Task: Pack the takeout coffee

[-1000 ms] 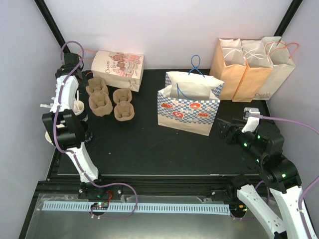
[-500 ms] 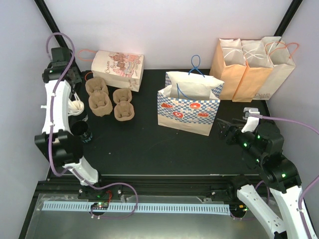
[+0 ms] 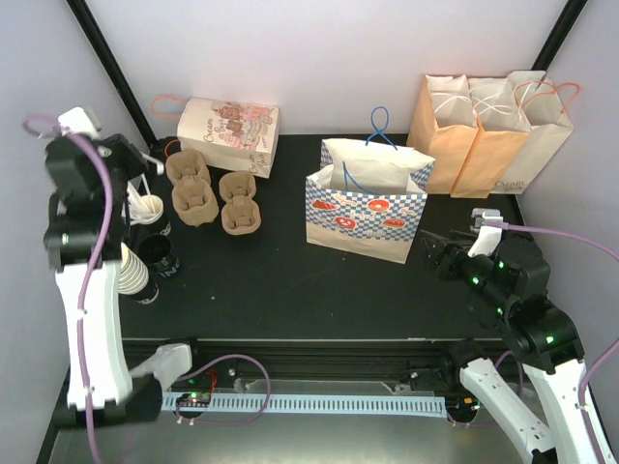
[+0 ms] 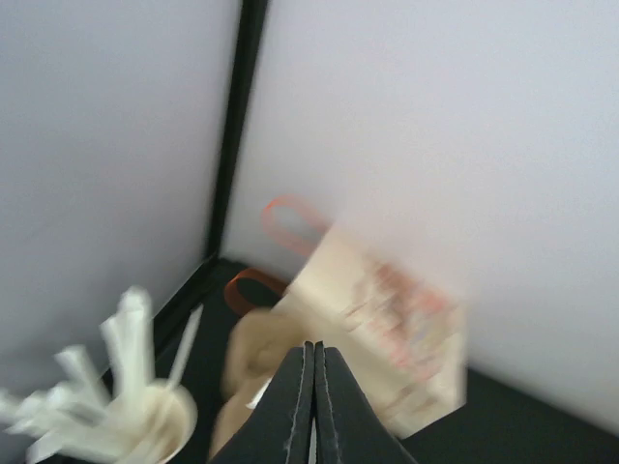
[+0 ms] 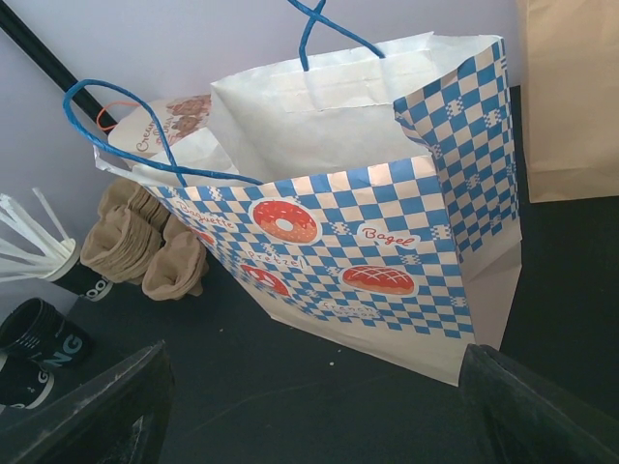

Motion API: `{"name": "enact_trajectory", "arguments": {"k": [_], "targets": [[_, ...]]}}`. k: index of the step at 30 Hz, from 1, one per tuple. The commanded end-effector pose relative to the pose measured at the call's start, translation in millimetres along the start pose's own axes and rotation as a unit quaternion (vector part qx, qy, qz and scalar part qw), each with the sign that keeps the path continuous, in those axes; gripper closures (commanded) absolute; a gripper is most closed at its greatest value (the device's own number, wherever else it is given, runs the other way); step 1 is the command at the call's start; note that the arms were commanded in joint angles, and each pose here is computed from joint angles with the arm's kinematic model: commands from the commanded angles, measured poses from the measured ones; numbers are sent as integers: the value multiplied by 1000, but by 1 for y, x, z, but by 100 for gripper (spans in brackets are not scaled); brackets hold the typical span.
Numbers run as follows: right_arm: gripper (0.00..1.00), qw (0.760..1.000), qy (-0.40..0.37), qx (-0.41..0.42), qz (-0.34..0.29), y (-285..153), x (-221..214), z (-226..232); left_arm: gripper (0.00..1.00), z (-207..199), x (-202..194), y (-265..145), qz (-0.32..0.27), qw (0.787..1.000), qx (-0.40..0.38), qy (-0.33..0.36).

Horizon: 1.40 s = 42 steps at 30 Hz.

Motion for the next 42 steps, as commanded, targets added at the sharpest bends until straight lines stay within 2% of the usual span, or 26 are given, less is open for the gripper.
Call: {"name": "enact_trajectory", "arguments": {"k": [1,4,7,10,13,17,19,24,30,39,40,41,42], "targets": [[17,1000,-2,4,-8,-2,3,2,98,-36,26,-55,-120,966,-215,-83],[17,1000,-1,5,-7,0,4,2,98,-56,21,-67,-113,927,-332,-132],[17,1000,1,6,-7,0,4,2,98,-81,11,-66,-69,885,-427,-170],[17,1000,4,8,-9,2,5,3,99,-119,-5,-60,-26,844,-505,-178],[17,1000,6,11,-8,4,7,5,99,-156,-15,-59,-4,816,-554,-166],[18,1000,3,9,-10,1,10,6,99,-190,-18,-65,-8,786,-598,-155],[18,1000,0,7,-14,-1,11,6,98,-202,-20,-67,-11,782,-605,-146],[18,1000,-3,11,-19,-5,14,8,99,-223,-33,-63,-3,792,-597,-124],[18,1000,-2,16,-18,-6,17,11,98,-240,-52,-51,34,793,-598,-114],[18,1000,-2,12,-20,-8,18,10,95,-258,-105,-16,114,820,-557,-74],[18,1000,-1,12,-20,-9,18,10,93,-260,-113,-12,127,819,-555,-70],[18,1000,-1,11,-20,-9,18,10,85,-262,-120,-11,141,816,-558,-63],[18,1000,-1,11,-20,-10,18,10,67,-266,-127,-11,155,806,-568,-51]]}}
Point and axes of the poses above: each gripper's point midway between its finger pads, its own y axis out along the fingers, its own z axis along the line the jaws close on, x = y × z, the point moved 6 cm from there along -y, back along the fingers, and after that the axes turned 2 degrees about y, right-handed, at the moved point
